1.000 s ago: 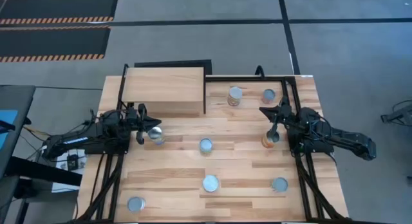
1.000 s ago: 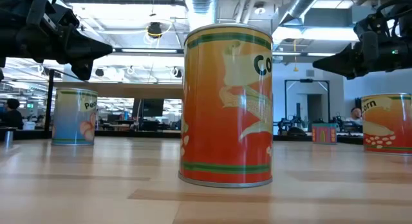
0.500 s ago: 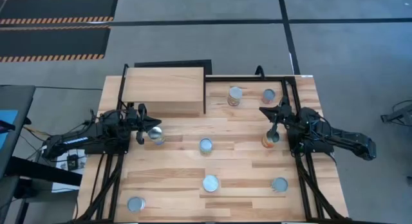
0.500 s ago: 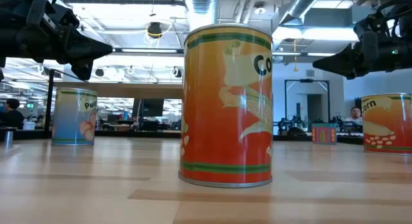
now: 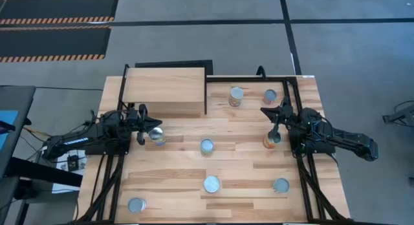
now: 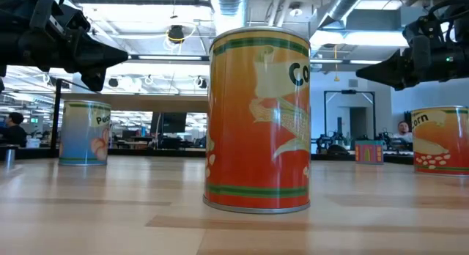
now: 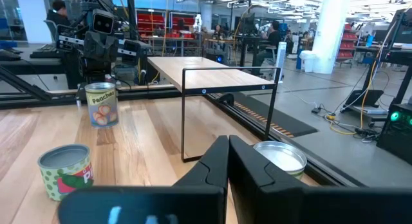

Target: Pick and place cans onto a shelf

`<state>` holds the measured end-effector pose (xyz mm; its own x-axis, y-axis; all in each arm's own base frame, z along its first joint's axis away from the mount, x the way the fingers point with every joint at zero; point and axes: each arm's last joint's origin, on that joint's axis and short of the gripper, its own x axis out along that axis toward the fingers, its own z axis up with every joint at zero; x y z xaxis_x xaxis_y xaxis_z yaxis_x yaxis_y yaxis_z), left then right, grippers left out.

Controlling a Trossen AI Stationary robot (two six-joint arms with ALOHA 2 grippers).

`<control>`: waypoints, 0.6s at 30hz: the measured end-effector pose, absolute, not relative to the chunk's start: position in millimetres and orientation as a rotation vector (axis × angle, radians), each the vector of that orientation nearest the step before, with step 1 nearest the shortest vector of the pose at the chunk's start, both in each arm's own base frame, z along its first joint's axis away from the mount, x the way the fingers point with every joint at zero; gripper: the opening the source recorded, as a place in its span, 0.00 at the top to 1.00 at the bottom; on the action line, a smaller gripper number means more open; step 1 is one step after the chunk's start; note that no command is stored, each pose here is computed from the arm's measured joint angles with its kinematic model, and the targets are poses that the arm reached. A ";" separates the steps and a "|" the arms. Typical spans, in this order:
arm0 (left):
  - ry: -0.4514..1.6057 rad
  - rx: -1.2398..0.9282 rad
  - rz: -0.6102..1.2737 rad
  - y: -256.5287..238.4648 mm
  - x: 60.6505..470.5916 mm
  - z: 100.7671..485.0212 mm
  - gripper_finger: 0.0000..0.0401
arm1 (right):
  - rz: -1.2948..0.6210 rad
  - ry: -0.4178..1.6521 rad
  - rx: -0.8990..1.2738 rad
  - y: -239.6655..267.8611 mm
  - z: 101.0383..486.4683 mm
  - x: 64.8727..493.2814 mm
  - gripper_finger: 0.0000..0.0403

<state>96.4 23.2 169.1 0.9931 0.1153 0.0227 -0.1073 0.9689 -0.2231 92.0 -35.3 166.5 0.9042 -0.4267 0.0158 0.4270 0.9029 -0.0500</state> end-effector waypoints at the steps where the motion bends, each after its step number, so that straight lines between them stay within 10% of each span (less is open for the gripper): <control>1: -0.035 -0.224 0.112 23.1 96.5 169.1 1.00 | -0.441 -0.004 -0.053 -35.3 166.5 92.0 0.92; 18: -0.116 -0.390 0.215 26.4 95.6 173.7 1.00 | -0.441 -0.005 -0.053 -35.3 166.6 92.0 0.92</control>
